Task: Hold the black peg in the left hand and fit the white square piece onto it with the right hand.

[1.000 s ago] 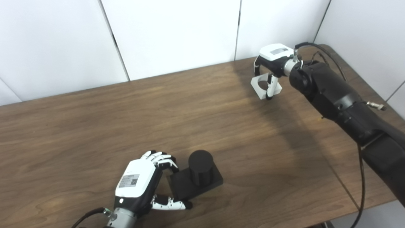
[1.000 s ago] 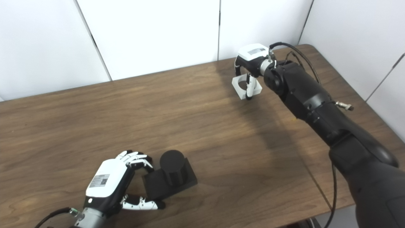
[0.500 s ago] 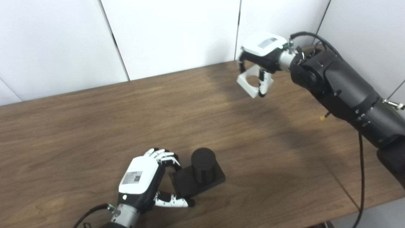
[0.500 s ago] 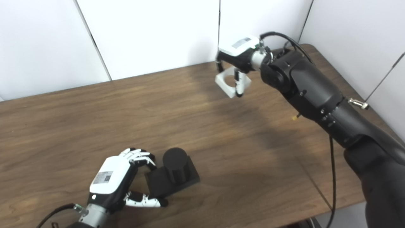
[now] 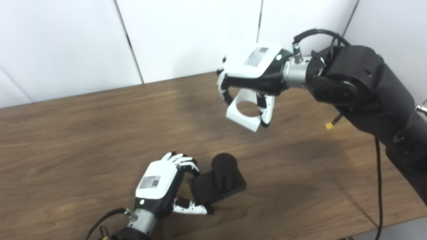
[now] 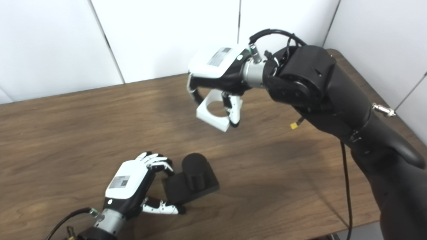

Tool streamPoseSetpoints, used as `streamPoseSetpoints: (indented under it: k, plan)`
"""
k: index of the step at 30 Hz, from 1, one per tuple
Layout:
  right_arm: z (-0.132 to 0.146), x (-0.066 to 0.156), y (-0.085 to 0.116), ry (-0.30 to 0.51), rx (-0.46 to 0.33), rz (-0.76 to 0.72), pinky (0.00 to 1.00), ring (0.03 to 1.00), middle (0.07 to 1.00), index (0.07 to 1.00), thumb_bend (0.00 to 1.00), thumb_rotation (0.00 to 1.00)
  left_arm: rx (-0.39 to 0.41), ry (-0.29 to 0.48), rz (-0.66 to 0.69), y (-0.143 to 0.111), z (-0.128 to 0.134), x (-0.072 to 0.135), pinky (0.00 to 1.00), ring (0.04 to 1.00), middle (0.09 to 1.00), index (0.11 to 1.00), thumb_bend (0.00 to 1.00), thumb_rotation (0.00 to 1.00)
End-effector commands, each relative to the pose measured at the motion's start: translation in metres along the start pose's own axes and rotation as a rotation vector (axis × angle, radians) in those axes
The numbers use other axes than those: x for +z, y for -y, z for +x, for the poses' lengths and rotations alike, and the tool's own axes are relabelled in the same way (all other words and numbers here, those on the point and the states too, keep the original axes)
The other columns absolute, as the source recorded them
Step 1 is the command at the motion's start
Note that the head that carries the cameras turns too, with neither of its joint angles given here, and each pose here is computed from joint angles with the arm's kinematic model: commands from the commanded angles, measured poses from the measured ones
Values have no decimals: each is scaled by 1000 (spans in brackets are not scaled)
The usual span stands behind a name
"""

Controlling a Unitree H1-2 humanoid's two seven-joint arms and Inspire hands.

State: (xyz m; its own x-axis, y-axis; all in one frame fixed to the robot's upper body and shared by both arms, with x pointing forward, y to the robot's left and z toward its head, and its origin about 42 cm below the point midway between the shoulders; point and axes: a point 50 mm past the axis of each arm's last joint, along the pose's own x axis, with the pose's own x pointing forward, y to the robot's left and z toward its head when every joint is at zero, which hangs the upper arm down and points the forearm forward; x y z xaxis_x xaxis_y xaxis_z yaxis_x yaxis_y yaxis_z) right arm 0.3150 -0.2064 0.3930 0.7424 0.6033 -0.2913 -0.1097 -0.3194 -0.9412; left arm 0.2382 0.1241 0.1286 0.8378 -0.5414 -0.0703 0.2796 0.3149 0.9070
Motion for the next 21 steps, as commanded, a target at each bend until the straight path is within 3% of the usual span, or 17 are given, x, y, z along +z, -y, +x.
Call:
streamPoseSetpoints:
  k: [1,11,21]
  plan:
    - [-8,3,21,0,-53,-18,940,895,780,484,525,137,-97,-19,27,19,2,1,935,859,783,489,514,52]
    - [-6,32,23,119,-18,-2,928,892,775,482,526,137,-90,-13,38,19,5,4,931,855,778,490,514,53]
    - [-1,40,-5,158,46,55,938,901,779,484,524,132,-95,-18,28,15,6,5,945,859,781,490,512,54]
